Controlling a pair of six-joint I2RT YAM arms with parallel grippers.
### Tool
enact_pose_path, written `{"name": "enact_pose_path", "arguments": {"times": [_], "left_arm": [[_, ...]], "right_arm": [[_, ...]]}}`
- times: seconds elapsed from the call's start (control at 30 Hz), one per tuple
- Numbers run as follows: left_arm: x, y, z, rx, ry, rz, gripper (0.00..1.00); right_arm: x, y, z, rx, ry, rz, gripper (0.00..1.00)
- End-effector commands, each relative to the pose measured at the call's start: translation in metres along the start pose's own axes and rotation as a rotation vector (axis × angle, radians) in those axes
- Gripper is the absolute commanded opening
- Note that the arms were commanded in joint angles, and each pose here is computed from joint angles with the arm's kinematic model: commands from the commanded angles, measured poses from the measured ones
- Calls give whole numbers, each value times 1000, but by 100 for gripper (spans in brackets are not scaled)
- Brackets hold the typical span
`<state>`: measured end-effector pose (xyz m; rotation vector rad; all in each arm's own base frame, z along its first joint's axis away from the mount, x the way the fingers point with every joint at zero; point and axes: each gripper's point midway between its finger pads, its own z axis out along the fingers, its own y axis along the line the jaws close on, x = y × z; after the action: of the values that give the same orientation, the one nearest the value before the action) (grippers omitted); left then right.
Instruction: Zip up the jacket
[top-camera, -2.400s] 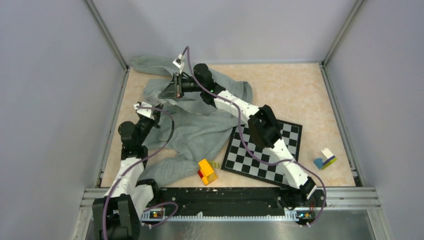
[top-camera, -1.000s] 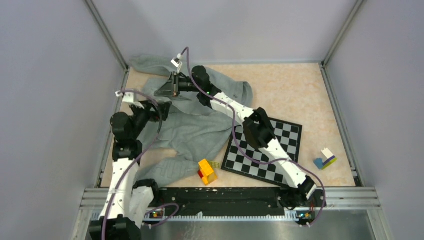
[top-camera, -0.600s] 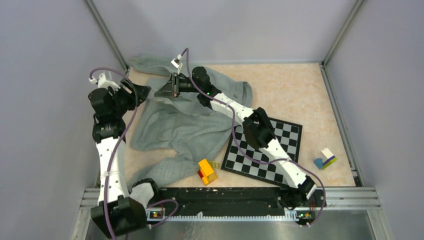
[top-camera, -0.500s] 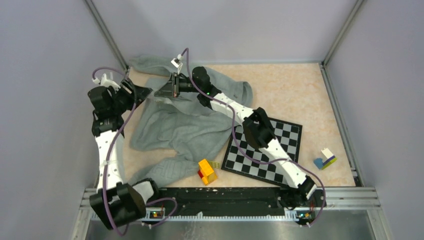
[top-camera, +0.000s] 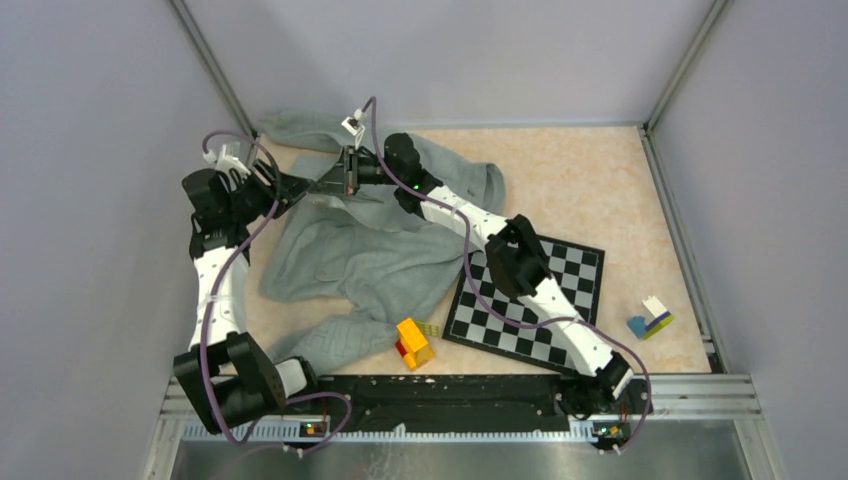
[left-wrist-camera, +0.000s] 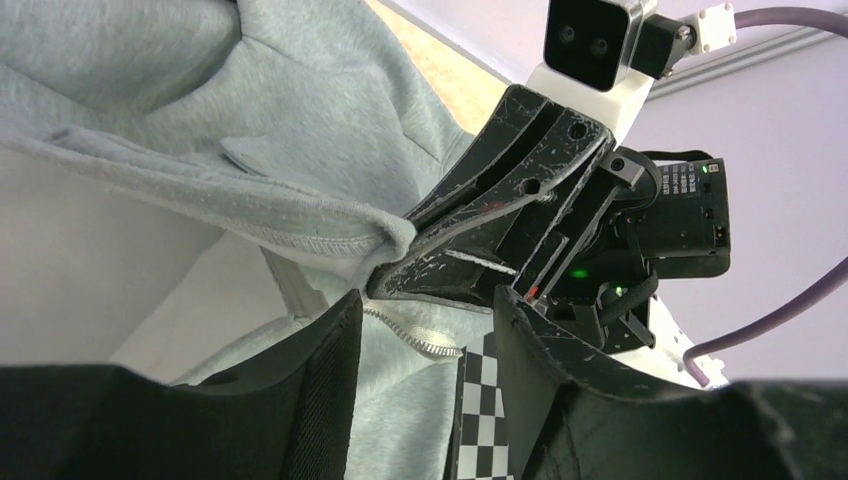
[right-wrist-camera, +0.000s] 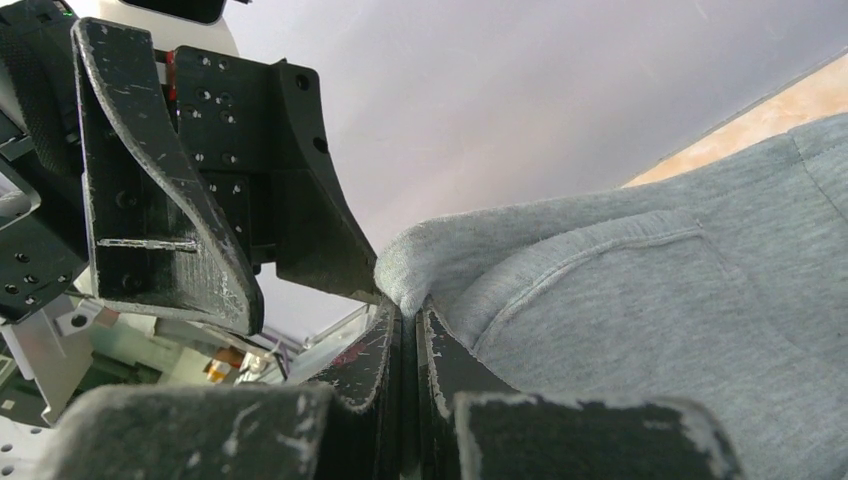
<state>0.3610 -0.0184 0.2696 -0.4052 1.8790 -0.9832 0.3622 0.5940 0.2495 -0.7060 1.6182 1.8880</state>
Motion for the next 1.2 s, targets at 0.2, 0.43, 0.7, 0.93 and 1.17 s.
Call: {"name": "enact_pose_path", "arguments": {"times": [0.2,0.43,0.7,0.93,1.17], "left_arm": [[-13,7,14,-22,-50,-10,53],[-10,-4,33,-17,-52,23,49],[-5,-9,38,-11,-71,102,3],[-8,-5,30,-52,-92,150,0],[-21,-21,9,-17,-115,109,41]], "right_arm": [[-29,43,2,-75,-37,-136,0],[-26,42,2,-82,-29,-138,0],[-27,50,3,-80,-21,-179,0],[-24,45,-1,-26,0,-194,1],[-17,53,3,-90,18,-219,0]]}}
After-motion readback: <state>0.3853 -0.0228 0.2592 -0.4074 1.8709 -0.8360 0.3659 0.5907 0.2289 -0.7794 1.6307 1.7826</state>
